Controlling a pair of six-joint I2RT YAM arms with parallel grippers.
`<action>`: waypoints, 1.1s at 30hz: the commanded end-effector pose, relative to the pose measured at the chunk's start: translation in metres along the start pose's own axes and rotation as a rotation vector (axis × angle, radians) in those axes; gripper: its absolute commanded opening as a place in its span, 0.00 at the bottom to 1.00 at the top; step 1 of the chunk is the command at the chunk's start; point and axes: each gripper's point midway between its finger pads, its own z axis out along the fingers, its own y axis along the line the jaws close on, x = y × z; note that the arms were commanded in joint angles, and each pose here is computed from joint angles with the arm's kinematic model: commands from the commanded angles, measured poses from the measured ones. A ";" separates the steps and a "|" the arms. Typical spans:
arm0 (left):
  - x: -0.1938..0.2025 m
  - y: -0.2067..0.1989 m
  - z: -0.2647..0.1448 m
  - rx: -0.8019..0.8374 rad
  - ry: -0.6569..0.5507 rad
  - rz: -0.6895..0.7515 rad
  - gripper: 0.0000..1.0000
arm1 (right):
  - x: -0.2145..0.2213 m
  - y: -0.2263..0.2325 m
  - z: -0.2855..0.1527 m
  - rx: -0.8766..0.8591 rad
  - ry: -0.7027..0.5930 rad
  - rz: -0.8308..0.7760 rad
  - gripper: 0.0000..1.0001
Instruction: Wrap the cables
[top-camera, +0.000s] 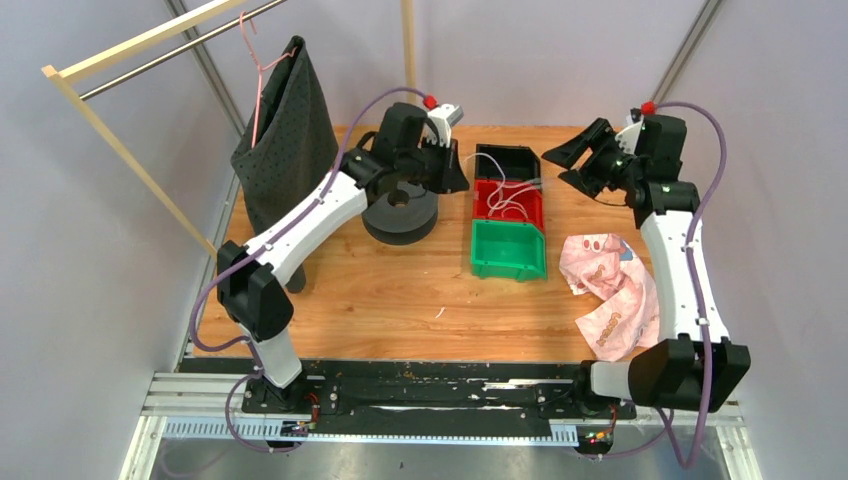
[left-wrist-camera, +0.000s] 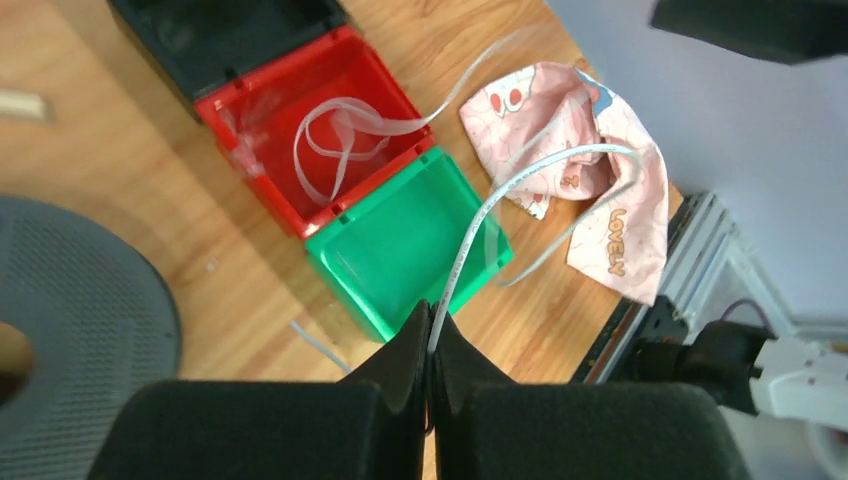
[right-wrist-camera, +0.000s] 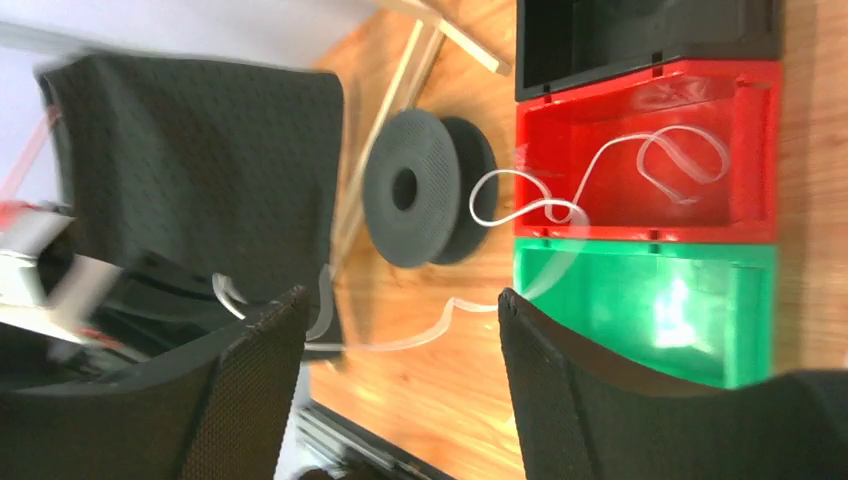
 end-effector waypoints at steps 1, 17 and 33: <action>0.003 -0.010 -0.043 0.045 0.138 0.239 0.00 | 0.011 0.029 -0.035 -0.112 0.072 -0.432 0.75; -0.009 -0.045 -0.064 0.225 0.111 0.398 0.00 | 0.106 0.132 -0.006 -0.685 0.193 -0.860 0.76; -0.007 -0.053 -0.069 0.266 0.111 0.393 0.00 | 0.131 0.115 0.016 -0.704 0.332 -0.734 0.02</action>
